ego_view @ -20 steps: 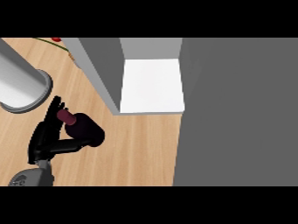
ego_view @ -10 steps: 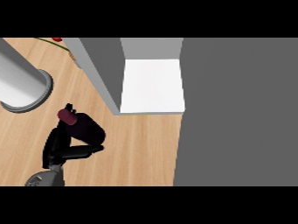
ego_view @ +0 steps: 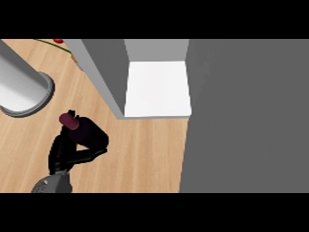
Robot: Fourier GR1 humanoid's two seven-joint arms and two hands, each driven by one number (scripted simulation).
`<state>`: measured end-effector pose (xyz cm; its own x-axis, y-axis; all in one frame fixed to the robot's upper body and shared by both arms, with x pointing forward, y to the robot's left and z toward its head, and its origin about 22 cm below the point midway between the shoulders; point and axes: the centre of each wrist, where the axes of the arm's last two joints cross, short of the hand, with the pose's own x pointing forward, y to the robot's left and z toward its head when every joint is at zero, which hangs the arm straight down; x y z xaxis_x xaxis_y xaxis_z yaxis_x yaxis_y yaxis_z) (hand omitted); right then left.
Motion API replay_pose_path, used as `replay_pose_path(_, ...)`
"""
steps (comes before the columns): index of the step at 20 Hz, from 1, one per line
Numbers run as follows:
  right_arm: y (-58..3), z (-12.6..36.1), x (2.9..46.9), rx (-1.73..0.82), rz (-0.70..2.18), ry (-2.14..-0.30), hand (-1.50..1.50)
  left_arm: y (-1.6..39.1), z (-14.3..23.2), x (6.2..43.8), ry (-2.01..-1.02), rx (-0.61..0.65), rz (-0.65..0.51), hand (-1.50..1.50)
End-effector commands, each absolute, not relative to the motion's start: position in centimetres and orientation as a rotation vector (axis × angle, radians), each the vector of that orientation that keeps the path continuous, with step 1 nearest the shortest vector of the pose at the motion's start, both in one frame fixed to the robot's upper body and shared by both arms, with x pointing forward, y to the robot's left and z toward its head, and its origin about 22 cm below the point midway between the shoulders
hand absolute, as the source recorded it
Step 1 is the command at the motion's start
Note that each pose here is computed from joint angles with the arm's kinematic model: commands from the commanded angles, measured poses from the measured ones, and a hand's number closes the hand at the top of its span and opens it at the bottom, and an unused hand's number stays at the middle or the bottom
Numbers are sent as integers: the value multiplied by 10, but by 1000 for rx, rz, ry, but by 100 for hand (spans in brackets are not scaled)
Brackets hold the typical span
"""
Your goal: Pick up the wine, place it into the cabinet and close the cabinet
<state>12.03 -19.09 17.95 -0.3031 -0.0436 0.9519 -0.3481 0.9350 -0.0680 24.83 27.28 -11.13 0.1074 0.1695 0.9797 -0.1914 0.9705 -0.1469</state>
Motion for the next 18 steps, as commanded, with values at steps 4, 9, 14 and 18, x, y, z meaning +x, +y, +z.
replay_pose_path(4, -203, 215, 78, 354, 282, -1959, -150, 256, -127, 246, -1452, -53, 425, -150)
replay_pose_path(9, -209, 215, 82, 329, 303, -1955, -150, 250, -122, 260, -1436, -103, 415, -150)
replay_pose_path(14, -204, 212, 67, 353, 274, -1912, -150, 257, -114, 273, -1458, -133, 424, -150)
replay_pose_path(18, -207, 216, 80, 329, 294, -1945, -150, 236, -115, 286, -1489, -129, 402, 150)
